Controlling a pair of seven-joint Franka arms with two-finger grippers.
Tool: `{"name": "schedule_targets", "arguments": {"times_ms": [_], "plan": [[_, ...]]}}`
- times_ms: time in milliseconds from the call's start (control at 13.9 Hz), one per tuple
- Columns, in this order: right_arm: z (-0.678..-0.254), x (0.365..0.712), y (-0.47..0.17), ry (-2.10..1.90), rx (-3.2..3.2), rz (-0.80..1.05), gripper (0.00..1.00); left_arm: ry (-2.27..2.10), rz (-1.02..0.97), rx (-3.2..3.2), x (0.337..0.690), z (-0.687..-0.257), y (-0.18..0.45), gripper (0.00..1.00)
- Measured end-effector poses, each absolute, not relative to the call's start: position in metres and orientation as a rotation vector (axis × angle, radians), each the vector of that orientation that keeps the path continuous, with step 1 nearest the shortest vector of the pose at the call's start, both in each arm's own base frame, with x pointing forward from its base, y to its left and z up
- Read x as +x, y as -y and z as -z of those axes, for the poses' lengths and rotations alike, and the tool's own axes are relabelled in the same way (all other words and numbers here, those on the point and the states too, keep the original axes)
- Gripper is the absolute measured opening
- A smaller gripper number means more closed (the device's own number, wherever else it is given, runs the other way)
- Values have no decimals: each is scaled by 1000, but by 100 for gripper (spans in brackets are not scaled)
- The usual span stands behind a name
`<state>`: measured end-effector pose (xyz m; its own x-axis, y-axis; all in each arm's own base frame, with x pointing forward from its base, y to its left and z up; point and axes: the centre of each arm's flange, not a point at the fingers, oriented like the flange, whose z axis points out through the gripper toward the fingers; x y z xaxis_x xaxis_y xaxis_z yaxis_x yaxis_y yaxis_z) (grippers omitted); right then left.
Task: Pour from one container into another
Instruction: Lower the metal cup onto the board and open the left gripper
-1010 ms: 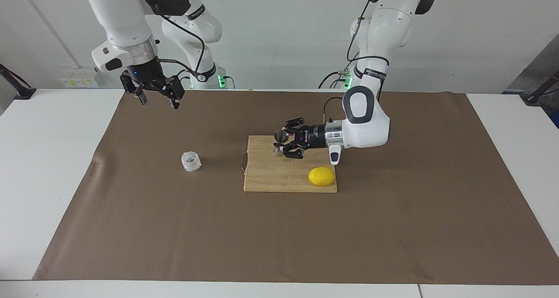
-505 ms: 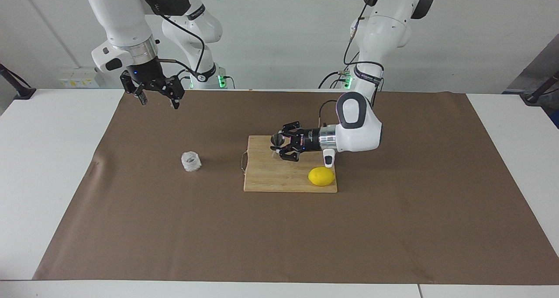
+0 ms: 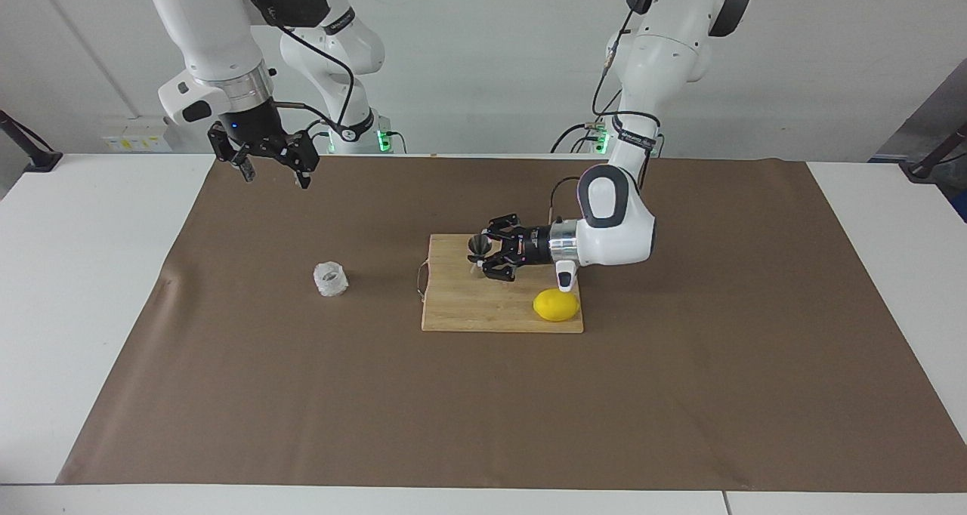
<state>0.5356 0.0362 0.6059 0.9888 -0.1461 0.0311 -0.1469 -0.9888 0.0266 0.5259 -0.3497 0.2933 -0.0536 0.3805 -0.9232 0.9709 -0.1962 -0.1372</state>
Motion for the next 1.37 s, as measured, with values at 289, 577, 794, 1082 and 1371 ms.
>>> {"name": "schedule_targets", "arguments": {"times_ms": [289,577,794,1082,1371], "plan": [[-606,536,-36,229,3104,-45,100,-1451,1243,1621,525,-291,349,47],[-606,536,-36,229,3104,-45,100,-1447,1240,1623,525,-291,349,85],[-606,536,-36,229,3104,-45,100,-1438,1235,1630,525,-291,349,100],[-606,536,-36,229,3104,-45,100,-1405,1222,1708,524,-294,349,100],[-604,533,-36,229,3101,-13,100,-1393,1211,1816,524,-297,346,100]]}}
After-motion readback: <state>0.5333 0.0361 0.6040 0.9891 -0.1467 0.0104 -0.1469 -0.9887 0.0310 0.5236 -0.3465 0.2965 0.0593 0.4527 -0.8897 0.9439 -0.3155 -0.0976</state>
